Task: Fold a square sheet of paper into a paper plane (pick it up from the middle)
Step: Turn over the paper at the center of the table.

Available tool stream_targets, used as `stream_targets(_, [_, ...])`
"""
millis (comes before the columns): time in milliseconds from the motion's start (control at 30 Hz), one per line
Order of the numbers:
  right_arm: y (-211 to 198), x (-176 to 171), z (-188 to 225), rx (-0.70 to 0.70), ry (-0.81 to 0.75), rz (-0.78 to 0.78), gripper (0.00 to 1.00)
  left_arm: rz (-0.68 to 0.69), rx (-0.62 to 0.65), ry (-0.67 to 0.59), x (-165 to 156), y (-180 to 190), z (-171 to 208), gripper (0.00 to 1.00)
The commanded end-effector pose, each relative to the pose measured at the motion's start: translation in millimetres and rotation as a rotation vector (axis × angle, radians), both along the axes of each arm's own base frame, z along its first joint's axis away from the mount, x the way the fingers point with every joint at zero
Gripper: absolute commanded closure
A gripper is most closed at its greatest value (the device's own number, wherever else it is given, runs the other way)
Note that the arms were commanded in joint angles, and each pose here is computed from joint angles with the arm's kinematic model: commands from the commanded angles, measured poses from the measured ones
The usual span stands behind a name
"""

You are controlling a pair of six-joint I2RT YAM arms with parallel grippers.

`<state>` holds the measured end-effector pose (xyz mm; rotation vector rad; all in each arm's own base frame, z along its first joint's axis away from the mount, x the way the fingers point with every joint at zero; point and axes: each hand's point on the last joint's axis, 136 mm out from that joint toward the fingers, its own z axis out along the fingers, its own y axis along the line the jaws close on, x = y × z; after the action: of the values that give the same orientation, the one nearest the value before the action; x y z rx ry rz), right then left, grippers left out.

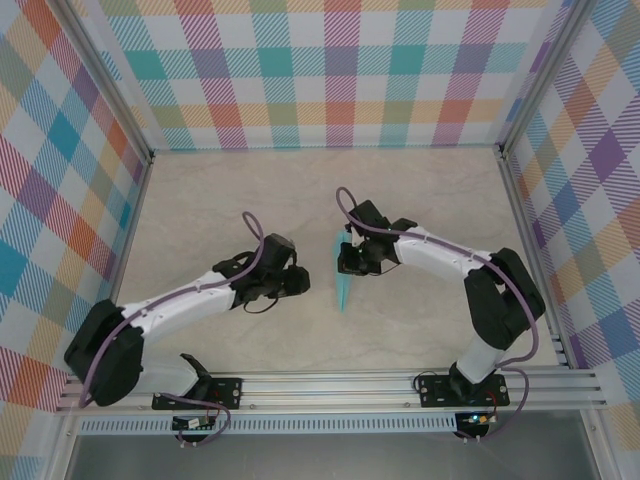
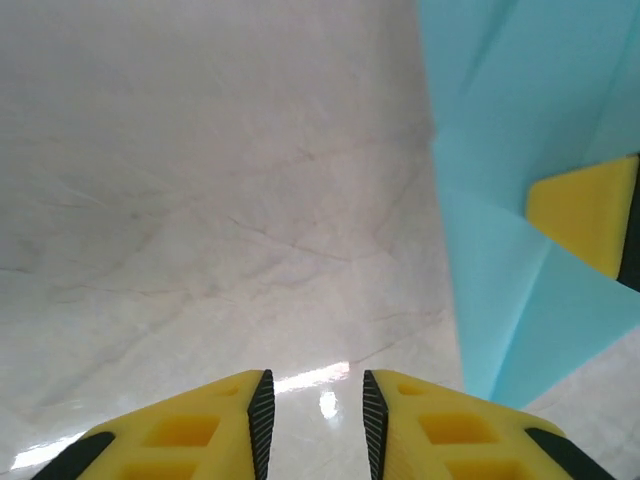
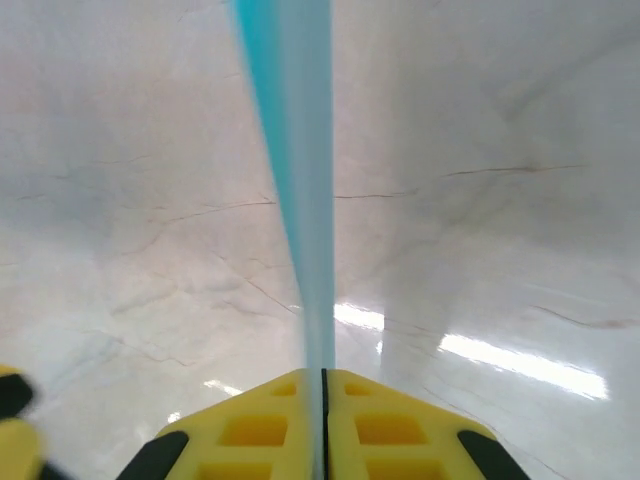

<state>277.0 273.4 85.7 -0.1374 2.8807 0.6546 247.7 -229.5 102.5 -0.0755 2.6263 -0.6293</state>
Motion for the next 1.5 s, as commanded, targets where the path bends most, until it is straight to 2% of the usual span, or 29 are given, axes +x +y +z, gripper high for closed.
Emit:
stream_targets(0, [-69,-17,6,-0.439,-0.023,0.023,0.9,0.156,0.121,-0.043,-1,48,-4,0.67])
stream_targets(100, [-94,-18,16,-0.695,-0.044,0.015,0.9,0.244,0.128,-0.072,-2,69,-1,0.64])
stream_targets(233, [-95,-21,12,-0.854,-0.022,0.021,0.9,0.332,0.122,-0.09,-6,90,-1,0.63])
stream_targets(300, [-85,-22,2,-0.888,-0.004,0.021,0.89,0.372,0.122,-0.102,-9,99,1,0.62])
stream_targets(367, [-72,-24,-9,-0.894,0.015,0.023,0.88,0.405,0.127,-0.116,-11,108,3,0.57])
stream_targets(567, [-22,-36,-47,-0.851,0.105,0.08,0.84,0.464,0.123,-0.154,-21,128,7,0.51])
stream_targets(633, [-4,-40,-53,-0.808,0.12,0.102,0.79,0.472,0.12,-0.158,-23,131,7,0.5])
stream_targets(767, [35,-47,-61,-0.63,0.172,0.143,0.65,0.474,0.112,-0.149,-26,132,4,0.49])
stream_targets(833, [51,-48,-53,-0.535,0.166,0.158,0.61,0.468,0.102,-0.145,-26,129,4,0.49])
stream_targets(900, [64,-48,-38,-0.426,0.136,0.173,0.51,0.457,0.09,-0.138,-26,125,2,0.48])
stream_targets(1000, [70,-47,-11,-0.284,0.079,0.169,0.43,0.409,0.044,-0.126,-24,111,0,0.46])
stream_targets(1100, [59,-45,8,-0.161,0.044,0.139,0.35,0.34,-0.006,-0.097,-21,91,-4,0.44])
stream_targets(1267, [38,-46,19,0.053,0.047,0.124,0.3,0.239,-0.076,-0.024,-19,59,-14,0.44])
stream_targets(1333, [24,-45,15,0.064,0.049,0.096,0.29,0.193,-0.106,-0.012,-15,44,-14,0.44])
stream_targets(1467, [8,-44,1,0.145,0.11,0.049,0.39,0.127,-0.144,0.046,-12,21,-18,0.44])
